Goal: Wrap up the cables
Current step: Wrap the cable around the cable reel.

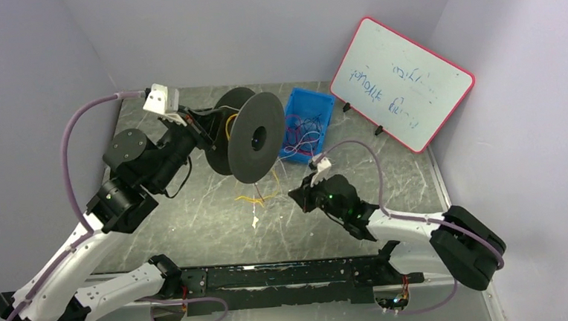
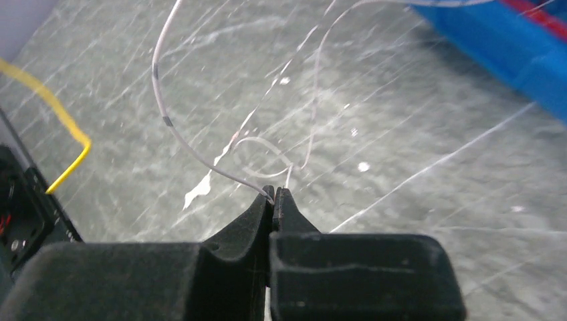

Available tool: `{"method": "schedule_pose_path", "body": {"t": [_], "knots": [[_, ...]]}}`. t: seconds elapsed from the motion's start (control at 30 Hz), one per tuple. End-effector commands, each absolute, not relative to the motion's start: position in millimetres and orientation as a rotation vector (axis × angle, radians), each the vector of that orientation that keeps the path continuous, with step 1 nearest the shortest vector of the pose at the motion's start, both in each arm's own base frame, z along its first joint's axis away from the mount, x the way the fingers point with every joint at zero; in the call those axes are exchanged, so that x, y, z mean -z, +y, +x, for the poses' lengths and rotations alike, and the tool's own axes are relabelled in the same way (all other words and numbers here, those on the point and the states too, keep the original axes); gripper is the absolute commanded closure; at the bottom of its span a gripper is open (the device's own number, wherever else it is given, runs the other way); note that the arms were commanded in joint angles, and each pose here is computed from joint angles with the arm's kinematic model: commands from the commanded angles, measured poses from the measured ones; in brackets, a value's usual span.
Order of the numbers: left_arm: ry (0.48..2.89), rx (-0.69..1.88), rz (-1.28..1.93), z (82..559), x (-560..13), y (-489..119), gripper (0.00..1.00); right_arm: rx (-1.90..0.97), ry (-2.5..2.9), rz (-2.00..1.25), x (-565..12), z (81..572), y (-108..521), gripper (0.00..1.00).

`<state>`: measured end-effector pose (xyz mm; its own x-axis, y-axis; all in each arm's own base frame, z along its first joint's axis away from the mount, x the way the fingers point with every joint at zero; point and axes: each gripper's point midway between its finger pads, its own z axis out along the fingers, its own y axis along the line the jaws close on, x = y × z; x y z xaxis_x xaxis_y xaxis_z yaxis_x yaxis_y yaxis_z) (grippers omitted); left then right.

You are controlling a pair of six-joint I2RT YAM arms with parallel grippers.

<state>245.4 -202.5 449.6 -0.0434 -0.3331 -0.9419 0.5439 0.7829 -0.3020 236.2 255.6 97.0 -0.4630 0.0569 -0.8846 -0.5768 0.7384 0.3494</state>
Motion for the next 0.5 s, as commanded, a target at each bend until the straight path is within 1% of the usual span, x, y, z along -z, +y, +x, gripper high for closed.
{"method": "schedule_pose_path", "body": {"t": [0.0,0.3,0.47], "knots": [[1.252,0.801,-0.010,247,-521,-185,0.93,-0.839,1.874,-0.409,-96,220,274,1.00],[1.211,0.815,-0.131,263,-539,-184,0.93,-0.912,1.886,-0.471,-75,180,301,1.00],[1.188,0.831,-0.162,269,-551,-187,0.93,-0.914,1.893,-0.481,-67,168,313,1.00]]}}
